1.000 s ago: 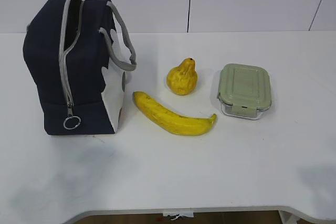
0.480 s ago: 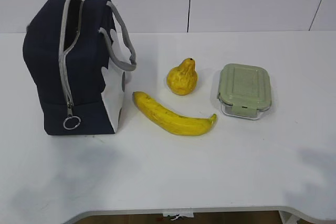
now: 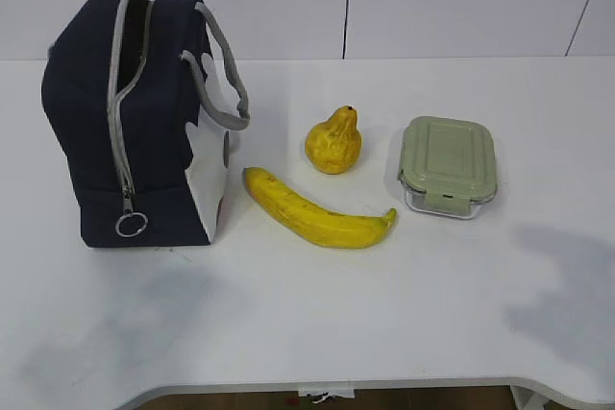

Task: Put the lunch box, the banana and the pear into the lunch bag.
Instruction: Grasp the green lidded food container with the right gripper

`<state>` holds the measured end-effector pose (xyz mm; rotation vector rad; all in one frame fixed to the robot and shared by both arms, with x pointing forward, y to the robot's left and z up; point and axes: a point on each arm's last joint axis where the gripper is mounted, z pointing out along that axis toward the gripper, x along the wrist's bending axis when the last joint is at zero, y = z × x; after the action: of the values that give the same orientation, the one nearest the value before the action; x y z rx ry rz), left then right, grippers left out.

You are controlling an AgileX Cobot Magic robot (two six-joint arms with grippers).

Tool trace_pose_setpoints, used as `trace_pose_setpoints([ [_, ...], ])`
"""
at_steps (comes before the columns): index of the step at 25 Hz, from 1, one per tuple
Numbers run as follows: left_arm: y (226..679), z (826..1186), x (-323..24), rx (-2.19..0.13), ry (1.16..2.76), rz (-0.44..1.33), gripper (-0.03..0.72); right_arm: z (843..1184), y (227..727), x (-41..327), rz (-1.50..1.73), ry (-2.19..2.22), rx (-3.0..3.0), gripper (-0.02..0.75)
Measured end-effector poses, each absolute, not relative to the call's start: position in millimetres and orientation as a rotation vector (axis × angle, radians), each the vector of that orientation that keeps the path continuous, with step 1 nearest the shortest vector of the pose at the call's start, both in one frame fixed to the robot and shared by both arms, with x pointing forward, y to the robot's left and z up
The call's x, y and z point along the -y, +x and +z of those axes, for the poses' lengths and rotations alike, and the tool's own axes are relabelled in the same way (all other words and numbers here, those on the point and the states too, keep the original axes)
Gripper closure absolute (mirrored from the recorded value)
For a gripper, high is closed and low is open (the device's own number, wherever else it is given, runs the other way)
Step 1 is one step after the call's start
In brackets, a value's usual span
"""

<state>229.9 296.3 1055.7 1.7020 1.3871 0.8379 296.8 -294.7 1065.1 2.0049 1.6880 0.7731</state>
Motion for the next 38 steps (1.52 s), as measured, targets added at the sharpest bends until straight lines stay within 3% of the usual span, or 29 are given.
trace_pose_setpoints([
  [17,229.9,1055.7,-296.3,-1.387,1.702,0.838,0.444,1100.7,380.5,288.1,0.639,1.944,-1.703,0.390],
  [29,229.9,1055.7,-296.3,-1.387,1.702,0.838,0.444,1094.0,466.6,310.9,0.481,2.094,-1.645,0.390],
  [38,229.9,1055.7,-296.3,-1.387,1.702,0.838,0.444,1069.7,500.4,346.3,0.867,2.316,-1.771,0.390],
])
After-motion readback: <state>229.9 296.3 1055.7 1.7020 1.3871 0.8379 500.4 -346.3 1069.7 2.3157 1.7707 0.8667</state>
